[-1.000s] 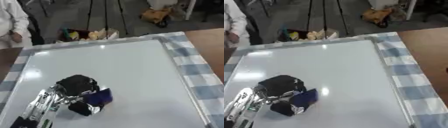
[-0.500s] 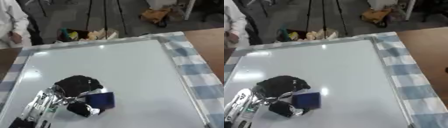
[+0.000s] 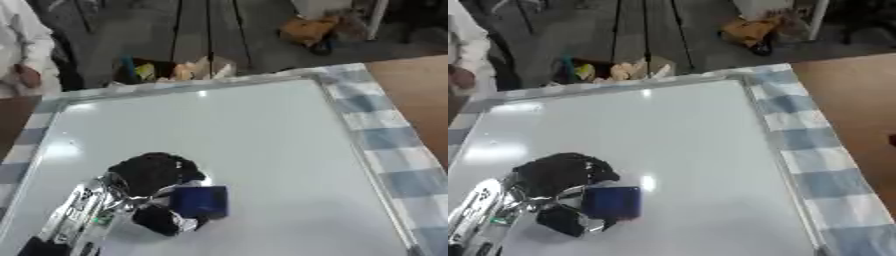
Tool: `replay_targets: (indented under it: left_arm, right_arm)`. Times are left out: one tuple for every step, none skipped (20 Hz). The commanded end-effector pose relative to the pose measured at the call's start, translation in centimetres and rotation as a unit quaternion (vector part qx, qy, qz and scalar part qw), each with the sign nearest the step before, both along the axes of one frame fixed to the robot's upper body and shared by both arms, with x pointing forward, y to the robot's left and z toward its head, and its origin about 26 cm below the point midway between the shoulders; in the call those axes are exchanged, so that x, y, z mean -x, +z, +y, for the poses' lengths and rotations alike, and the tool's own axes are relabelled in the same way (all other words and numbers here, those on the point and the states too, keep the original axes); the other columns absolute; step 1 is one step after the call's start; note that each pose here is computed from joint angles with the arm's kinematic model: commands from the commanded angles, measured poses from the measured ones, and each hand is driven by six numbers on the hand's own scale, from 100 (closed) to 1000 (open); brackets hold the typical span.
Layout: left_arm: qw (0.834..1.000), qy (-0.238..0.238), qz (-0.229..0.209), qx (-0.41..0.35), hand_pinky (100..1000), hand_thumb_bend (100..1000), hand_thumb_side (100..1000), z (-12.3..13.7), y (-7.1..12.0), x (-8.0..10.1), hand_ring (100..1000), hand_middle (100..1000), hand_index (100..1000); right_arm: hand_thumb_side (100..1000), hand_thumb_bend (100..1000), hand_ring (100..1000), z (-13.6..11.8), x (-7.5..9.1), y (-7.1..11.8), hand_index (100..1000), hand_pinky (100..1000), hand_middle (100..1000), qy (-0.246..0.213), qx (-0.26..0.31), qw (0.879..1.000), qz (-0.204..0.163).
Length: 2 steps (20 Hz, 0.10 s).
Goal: Wipe the whiteboard clean with a brush.
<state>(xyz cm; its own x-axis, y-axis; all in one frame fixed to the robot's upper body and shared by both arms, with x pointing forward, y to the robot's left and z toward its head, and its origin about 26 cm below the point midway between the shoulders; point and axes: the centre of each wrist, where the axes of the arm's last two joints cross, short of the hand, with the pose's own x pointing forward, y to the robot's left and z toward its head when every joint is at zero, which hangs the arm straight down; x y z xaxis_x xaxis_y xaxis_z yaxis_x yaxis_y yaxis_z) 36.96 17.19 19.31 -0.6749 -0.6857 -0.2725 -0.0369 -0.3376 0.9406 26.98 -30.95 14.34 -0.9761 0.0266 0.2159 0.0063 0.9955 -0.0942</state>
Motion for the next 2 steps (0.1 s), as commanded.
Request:
replay_targets:
  left_arm:
    - [0.996, -0.041, 0.009, -0.085, 785, 228, 1000, 0.75, 2.06, 0.42, 851, 787, 890]
    - [0.997, -0.039, -0.009, -0.059, 776, 100, 1000, 0.96, 2.85, 0.68, 844, 787, 879]
  right_arm:
    - [938, 100, 836, -0.37, 0.15, 0.78, 904, 829, 577, 0.001, 0.011, 1.000, -0.012]
    - [953, 100, 835, -0.41, 0.17, 0.76, 903, 828, 578, 0.001, 0.010, 1.000, -0.013]
